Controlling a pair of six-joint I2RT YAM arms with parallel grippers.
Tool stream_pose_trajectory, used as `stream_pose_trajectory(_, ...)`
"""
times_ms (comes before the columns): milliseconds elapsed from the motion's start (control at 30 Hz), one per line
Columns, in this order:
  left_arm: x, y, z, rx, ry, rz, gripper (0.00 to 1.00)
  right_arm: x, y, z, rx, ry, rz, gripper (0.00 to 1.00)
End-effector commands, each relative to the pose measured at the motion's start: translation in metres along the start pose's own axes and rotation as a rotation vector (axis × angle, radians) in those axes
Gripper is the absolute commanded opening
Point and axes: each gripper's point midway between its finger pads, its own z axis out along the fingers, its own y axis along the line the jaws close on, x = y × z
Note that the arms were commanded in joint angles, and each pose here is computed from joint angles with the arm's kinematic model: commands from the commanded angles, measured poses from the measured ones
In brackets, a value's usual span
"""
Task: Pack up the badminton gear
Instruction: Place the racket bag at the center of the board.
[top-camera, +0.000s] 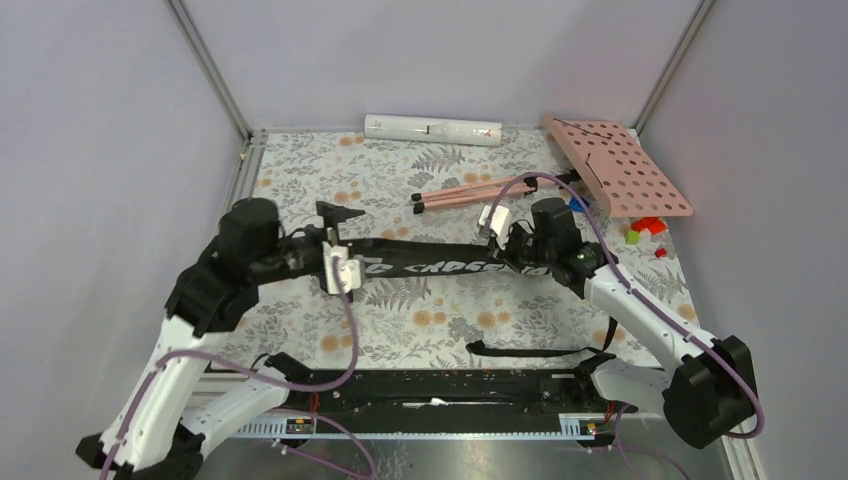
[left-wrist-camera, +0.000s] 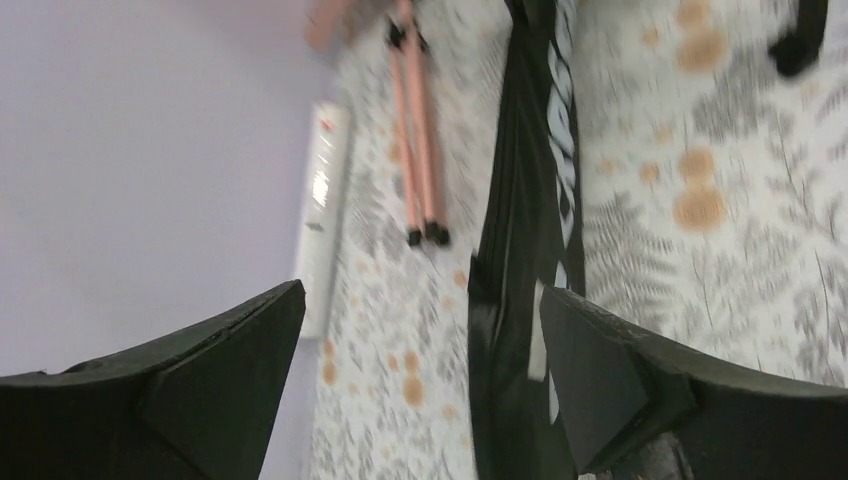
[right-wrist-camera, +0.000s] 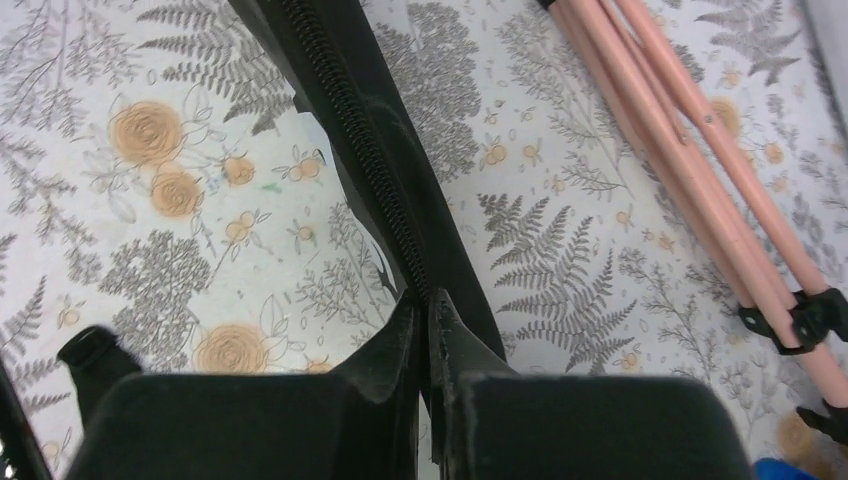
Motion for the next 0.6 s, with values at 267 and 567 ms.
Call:
stream_pose_trajectory(267, -0.072, 0.089, -0.055, -0.651, -0.804, -0.987, 0.99, -0.055, 0.104, 0.056, -0.233, -0.23, -0.29, 0.02)
stream_pose_trajectory(567, 0.059, 0.055, -0.015, -0.962, -0.333, -1.548, 0.99, -0.08, 0.098, 0.06, -0.166, -0.288, -0.081, 1.0)
